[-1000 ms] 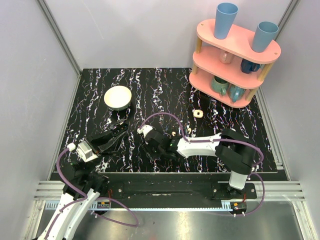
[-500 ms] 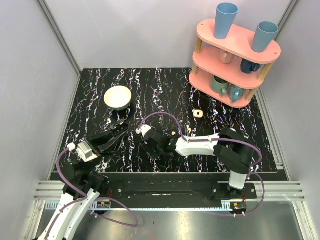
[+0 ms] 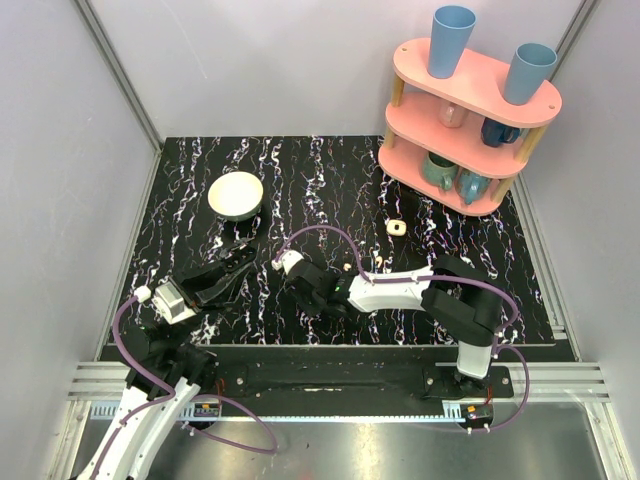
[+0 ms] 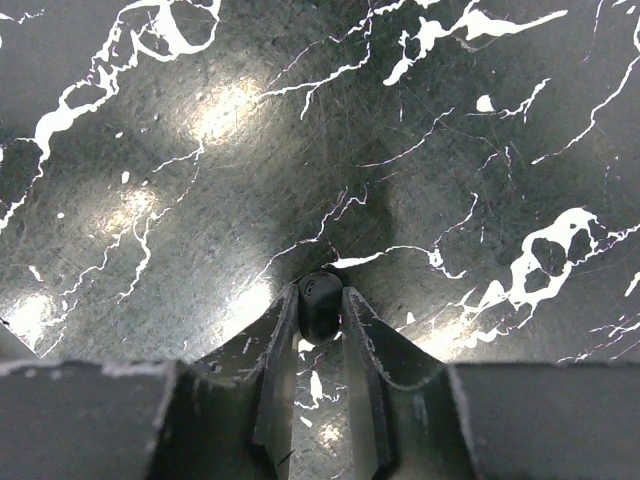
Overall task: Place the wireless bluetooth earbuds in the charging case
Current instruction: Pick up the right earbud from the center of the board.
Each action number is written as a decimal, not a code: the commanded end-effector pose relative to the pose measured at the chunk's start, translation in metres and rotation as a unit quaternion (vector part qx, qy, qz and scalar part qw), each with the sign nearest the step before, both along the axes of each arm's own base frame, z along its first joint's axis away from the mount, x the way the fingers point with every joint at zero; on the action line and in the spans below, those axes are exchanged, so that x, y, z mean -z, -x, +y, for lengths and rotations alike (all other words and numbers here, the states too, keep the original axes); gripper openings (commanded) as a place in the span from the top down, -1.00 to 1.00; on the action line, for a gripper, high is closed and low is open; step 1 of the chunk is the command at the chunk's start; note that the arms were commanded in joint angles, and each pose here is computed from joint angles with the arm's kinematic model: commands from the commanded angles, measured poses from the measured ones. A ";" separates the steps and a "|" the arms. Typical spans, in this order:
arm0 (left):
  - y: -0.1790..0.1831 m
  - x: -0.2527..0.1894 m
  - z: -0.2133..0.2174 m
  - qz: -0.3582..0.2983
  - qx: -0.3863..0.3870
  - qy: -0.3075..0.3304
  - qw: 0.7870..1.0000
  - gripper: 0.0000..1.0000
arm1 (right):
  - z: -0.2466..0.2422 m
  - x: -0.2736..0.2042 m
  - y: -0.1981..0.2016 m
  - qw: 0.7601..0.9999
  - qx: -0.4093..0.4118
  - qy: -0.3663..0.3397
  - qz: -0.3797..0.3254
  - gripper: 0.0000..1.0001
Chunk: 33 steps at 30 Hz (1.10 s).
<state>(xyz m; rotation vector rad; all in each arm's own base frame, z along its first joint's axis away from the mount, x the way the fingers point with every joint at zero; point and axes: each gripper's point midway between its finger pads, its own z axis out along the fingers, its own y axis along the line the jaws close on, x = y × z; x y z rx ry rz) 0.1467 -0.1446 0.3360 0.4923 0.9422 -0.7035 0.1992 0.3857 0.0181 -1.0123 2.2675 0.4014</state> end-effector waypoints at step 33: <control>0.015 -0.023 0.005 -0.037 0.008 0.020 0.999 1.00 | 0.002 -0.041 -0.012 0.999 0.035 -0.033 -0.020 0.28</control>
